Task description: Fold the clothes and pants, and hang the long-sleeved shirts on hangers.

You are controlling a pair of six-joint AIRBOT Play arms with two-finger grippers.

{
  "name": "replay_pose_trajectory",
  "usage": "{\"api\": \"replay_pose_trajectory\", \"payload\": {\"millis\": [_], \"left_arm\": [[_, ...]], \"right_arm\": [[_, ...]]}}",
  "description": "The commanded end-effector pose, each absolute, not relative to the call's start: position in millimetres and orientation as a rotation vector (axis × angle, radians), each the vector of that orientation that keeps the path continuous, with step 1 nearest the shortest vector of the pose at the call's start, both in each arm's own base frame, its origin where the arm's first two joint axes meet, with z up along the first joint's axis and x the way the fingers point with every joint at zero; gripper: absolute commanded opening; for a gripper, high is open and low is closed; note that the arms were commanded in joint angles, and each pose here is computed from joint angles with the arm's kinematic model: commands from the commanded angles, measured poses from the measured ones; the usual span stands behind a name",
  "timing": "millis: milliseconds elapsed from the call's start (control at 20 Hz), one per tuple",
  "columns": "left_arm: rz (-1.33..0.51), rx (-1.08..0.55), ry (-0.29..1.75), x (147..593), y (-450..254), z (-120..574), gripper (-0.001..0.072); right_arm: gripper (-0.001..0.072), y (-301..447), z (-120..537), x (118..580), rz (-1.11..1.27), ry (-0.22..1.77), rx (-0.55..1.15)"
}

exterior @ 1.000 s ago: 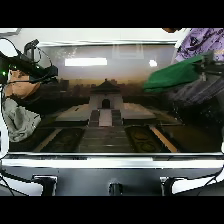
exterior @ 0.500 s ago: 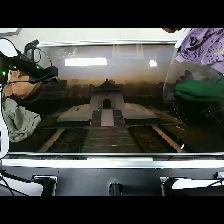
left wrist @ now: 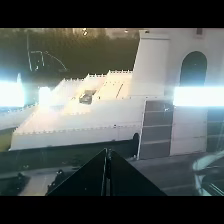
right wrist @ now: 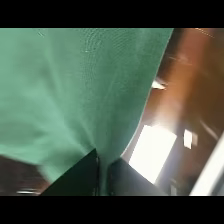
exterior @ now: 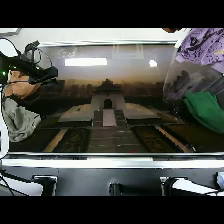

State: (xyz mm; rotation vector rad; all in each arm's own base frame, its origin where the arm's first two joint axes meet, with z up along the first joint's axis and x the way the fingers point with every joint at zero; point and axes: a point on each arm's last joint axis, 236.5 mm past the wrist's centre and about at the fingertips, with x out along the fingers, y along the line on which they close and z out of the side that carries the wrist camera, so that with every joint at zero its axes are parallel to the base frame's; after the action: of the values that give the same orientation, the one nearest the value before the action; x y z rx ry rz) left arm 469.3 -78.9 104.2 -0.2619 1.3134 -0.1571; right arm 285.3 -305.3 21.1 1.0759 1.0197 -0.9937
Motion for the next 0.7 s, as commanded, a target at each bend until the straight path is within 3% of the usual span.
{"api": "replay_pose_trajectory", "payload": {"millis": [0,650], "left_arm": [[-0.157,-0.262,1.315,469,-79,104,0.0023],[-0.158,-0.261,1.315,469,-79,104,0.0022]], "right_arm": [[0.0026,-291,-6,227,-1.138,1.113,1.015],[0.0027,-278,-30,155,-1.319,1.313,0.896]]}}
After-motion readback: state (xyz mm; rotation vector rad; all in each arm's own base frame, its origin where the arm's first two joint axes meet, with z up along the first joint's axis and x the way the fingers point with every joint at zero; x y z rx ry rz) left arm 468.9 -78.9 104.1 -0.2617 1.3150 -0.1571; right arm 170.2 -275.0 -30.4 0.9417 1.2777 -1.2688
